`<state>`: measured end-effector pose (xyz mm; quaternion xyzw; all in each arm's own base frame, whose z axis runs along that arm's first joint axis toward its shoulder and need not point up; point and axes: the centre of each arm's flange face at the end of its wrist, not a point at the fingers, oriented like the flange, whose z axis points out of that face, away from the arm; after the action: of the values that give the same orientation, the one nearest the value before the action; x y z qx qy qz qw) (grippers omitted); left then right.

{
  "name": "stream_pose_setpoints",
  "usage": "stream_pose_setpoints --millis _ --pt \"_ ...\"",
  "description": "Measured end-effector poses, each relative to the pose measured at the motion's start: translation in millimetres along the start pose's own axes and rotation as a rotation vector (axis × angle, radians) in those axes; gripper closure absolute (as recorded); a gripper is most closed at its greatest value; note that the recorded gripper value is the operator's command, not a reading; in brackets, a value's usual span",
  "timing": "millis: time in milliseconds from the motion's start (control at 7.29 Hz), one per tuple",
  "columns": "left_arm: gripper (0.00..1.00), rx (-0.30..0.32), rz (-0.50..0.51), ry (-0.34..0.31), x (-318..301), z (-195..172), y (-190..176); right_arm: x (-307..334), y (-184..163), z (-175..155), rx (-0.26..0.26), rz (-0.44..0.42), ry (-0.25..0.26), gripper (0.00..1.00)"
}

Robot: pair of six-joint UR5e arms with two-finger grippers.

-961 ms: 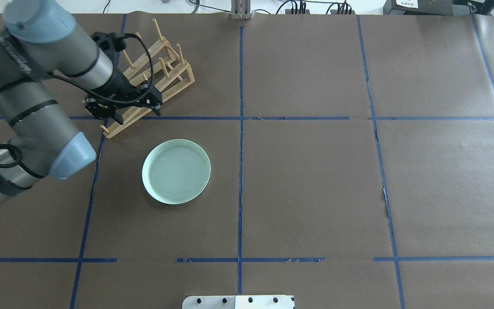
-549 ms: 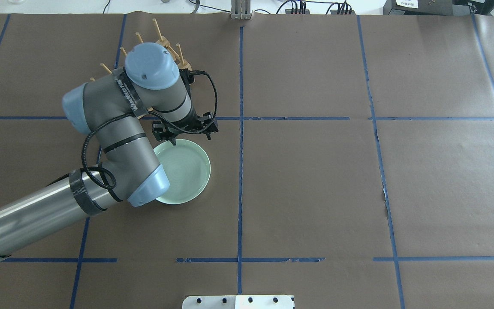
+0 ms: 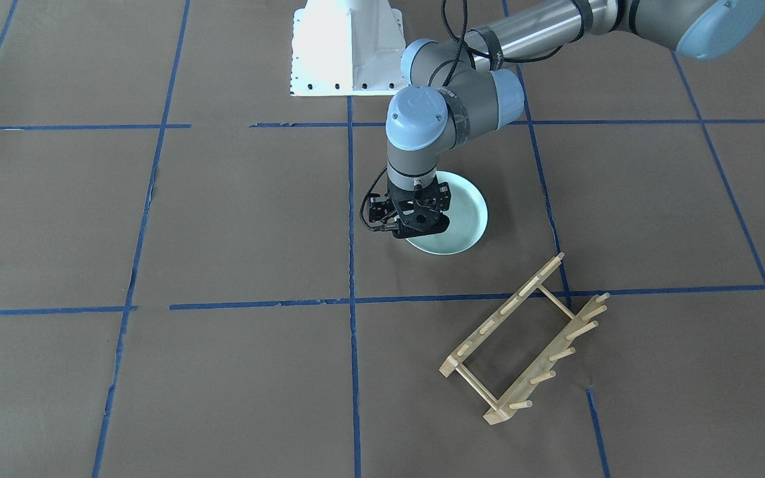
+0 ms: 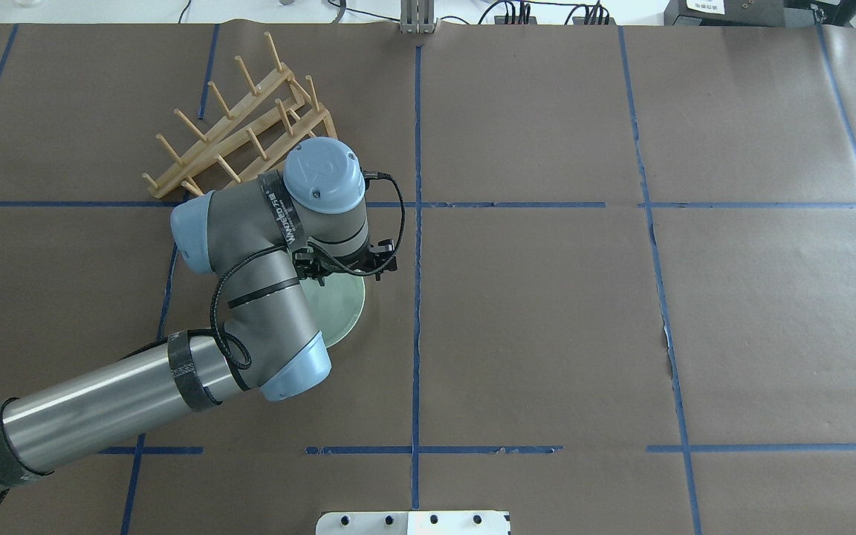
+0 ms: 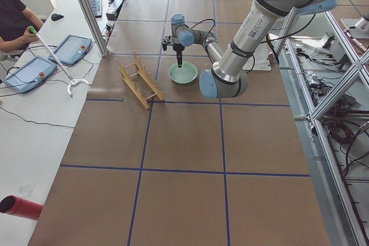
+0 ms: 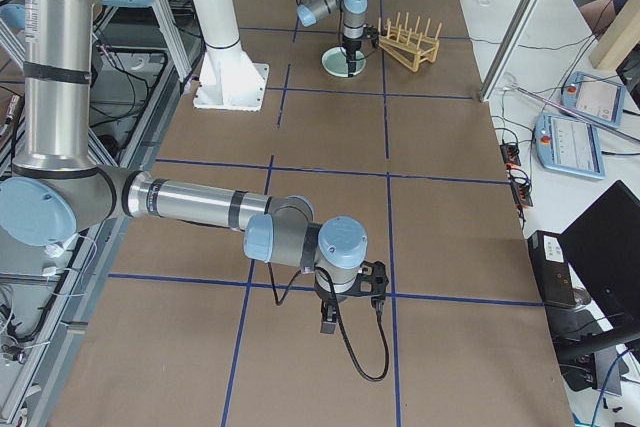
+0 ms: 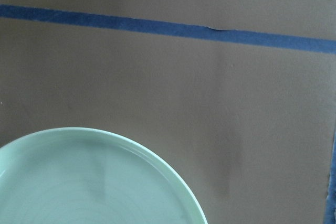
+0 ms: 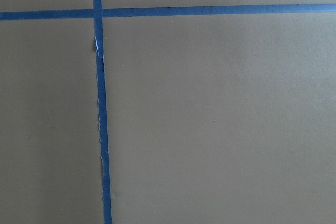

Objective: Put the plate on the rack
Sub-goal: 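Move the left gripper past the wooden rack down to the pale green plate, then grasp the plate's rim with the left gripper and tilt it upward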

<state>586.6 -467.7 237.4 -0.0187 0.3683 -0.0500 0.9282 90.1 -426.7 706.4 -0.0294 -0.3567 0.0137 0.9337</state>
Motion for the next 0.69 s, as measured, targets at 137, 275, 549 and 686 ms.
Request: stream_pose_setpoints --millis 137,275,549,686 --pt "0.24 -0.006 0.005 -0.003 3.0 1.9 4.6 -0.1 -0.1 -0.1 0.000 0.000 0.000 0.00" --pt "0.40 -0.009 0.009 -0.002 5.9 2.2 7.7 -0.3 -0.4 -0.3 0.001 -0.001 0.000 0.00" --pt "0.43 -0.014 0.014 -0.002 7.8 4.4 12.4 -0.4 -0.7 -0.5 0.001 -0.001 0.000 0.00" --pt "0.63 -0.018 0.017 -0.005 8.1 6.9 15.6 -0.4 -0.6 -0.4 0.001 -0.001 0.000 0.00"
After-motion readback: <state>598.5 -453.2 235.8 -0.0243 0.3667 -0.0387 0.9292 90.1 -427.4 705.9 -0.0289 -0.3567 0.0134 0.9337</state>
